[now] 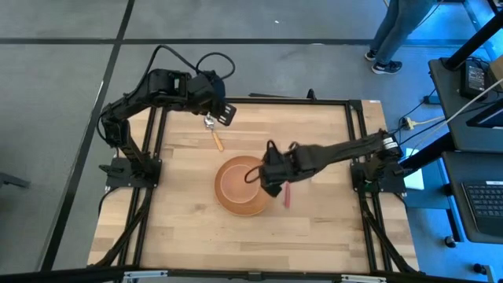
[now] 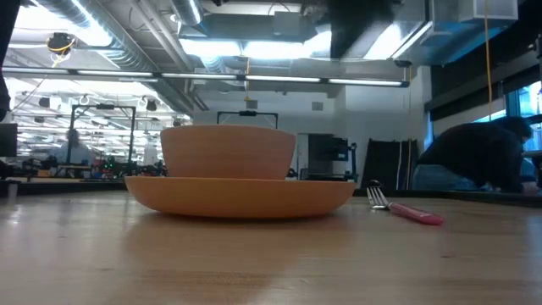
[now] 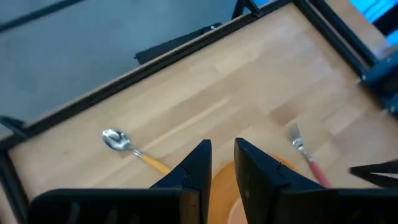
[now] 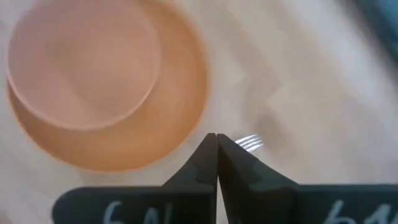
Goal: Set table place
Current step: Put the light yellow spoon into the orange bowl
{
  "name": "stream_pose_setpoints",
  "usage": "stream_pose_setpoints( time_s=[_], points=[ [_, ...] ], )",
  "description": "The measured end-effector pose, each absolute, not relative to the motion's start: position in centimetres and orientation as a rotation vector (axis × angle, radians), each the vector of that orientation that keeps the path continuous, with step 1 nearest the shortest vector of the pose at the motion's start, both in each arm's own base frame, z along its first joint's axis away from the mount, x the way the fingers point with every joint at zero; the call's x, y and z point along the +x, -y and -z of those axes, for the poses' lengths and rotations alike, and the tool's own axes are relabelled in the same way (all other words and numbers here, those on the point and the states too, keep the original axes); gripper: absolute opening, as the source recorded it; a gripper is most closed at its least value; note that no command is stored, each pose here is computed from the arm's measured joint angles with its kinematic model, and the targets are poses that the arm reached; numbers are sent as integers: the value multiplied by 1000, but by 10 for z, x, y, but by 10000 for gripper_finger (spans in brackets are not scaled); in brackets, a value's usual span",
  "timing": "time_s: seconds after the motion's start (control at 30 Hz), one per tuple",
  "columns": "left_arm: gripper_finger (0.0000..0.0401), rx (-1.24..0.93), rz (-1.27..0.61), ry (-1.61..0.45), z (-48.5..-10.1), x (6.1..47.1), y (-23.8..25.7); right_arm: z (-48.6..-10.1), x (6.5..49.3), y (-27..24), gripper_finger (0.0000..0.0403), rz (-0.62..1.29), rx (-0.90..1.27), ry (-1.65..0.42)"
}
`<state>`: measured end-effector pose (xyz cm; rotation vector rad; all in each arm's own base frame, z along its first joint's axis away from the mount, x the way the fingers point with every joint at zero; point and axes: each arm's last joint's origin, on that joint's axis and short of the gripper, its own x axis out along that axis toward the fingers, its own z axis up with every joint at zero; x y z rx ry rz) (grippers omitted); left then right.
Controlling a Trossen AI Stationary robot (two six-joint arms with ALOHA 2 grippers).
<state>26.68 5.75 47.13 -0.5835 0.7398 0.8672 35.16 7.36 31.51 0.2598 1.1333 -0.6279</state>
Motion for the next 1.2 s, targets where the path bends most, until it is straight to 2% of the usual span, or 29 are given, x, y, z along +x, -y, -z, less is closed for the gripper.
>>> stream_pose_setpoints(
  time_s=[0.2,0.4,0.53,0.77,0.9,1.2],
  points=[
    [63,-757,-972,-696,-464,269,-74,-397,335,-67,11,656,267,-961],
    [63,-749,-1105,-843,-424,274,-102,-446,317,-71,11,535,228,-849],
    [63,-711,-1197,-972,-388,274,-122,-451,313,-75,12,474,163,-837],
    [63,-753,-1325,-1104,-323,266,-154,-447,310,-75,12,445,191,-902],
    [63,-861,-1354,-1077,-285,261,-173,-447,310,-76,12,434,197,-908],
    [63,-1199,-1277,-911,-218,253,-195,-447,310,-76,12,427,193,-910]
  ],
)
